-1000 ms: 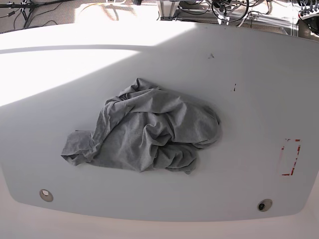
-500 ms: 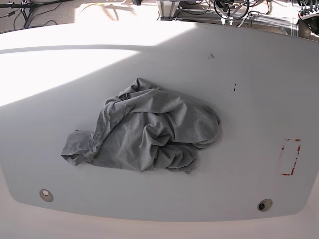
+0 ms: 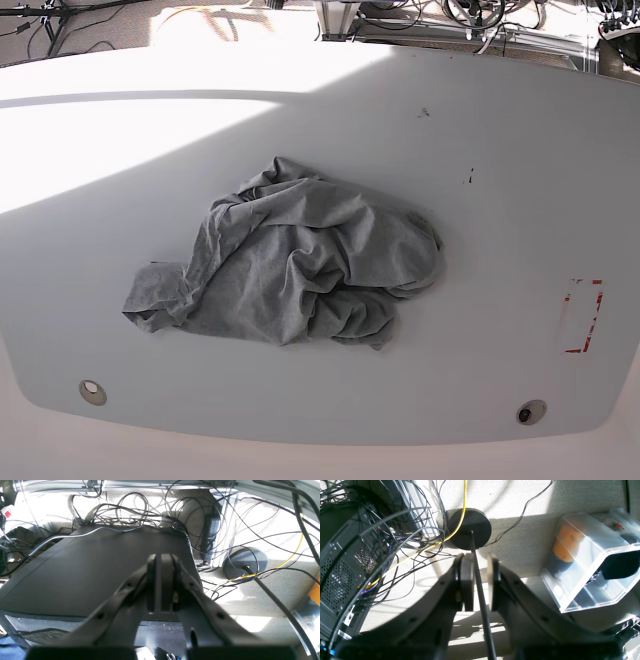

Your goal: Fold the T-shirt properly

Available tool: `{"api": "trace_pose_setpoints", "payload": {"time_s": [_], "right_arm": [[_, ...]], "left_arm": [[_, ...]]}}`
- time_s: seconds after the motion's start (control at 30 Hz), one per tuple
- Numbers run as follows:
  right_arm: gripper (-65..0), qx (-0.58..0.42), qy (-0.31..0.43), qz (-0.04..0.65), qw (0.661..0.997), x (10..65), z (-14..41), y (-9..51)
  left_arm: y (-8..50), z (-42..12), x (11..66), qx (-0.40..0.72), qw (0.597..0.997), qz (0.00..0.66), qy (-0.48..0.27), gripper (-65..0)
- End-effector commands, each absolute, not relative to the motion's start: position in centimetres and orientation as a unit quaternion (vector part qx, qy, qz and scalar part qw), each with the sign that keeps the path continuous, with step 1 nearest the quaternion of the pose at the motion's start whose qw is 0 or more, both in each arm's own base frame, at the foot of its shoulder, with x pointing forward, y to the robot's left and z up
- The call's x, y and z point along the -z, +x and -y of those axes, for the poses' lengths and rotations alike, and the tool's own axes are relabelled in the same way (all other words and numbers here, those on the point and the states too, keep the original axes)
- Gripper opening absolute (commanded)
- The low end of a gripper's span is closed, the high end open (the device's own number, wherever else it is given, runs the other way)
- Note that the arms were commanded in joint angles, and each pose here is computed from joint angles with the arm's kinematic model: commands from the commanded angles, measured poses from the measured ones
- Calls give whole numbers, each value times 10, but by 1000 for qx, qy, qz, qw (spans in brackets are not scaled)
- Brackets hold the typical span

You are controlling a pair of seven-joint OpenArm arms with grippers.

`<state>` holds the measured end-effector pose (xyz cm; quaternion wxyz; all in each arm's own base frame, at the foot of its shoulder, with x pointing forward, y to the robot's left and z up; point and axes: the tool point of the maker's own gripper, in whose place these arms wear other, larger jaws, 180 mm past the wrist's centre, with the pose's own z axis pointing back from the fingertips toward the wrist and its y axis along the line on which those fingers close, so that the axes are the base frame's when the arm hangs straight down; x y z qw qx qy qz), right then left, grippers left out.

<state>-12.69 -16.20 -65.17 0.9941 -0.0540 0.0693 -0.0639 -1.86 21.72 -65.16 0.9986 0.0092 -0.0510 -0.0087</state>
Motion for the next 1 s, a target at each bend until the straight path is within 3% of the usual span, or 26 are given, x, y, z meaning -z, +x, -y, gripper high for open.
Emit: {"api": "trace_pose_setpoints", "payload": {"time_s": [0.0,0.97], "right_arm": [[-565,62,-54,-78,994,648,163,-141],[-565,58,-58,-78,994,643,167,-157]], "left_arm": [[-24,-214,651,11,999,53,5,-622],[-23,-206,652,10,998,55,-3,-631]]}}
